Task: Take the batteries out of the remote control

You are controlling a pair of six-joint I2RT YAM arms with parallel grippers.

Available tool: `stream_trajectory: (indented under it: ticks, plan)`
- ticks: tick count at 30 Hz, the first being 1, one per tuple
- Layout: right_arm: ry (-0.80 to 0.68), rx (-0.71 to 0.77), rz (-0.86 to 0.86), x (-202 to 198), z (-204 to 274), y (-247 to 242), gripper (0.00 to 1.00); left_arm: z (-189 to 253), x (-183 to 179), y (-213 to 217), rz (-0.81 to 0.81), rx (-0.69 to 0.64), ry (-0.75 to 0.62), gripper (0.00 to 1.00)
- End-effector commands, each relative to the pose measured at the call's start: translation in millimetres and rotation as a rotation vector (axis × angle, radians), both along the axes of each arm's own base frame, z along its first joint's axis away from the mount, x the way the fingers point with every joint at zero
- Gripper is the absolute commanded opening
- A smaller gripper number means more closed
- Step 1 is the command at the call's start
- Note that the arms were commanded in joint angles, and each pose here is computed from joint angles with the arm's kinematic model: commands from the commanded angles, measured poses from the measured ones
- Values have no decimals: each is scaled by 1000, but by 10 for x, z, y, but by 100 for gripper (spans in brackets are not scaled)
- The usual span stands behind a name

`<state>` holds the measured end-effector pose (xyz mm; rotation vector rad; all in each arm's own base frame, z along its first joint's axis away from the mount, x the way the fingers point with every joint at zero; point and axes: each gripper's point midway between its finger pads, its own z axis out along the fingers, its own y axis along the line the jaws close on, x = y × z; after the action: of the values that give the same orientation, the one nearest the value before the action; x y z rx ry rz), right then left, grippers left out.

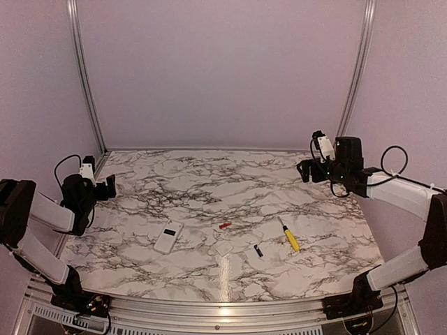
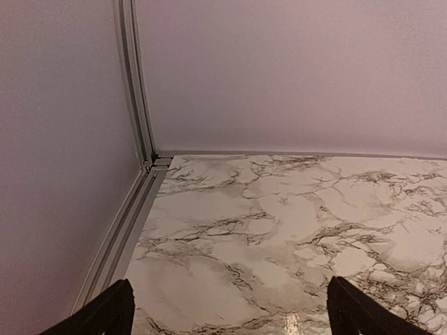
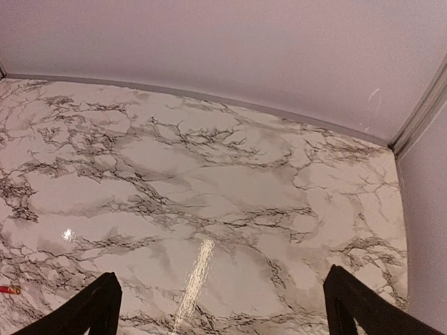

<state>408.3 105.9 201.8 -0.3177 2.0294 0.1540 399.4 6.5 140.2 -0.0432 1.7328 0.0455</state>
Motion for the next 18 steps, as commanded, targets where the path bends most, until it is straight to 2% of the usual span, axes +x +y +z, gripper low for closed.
stream_trajectory:
  ticks: [1,5,8,14,18]
  plan:
    - [-26,-13,-63,115,89,-111,99,104,-113,-13,-16,-13,-101,99]
    - [-13,-89,-65,159,-18,-168,99,128,-156,-10,-14,-13,-135,99]
    - [-2,-115,-52,129,-110,-176,99,102,-149,84,44,-41,-122,99]
    - [-95,-180,-16,102,-214,-192,99,106,-147,88,46,-40,-122,99]
    - [-136,-79,-10,135,-273,-339,99,110,-145,88,46,-41,-124,99]
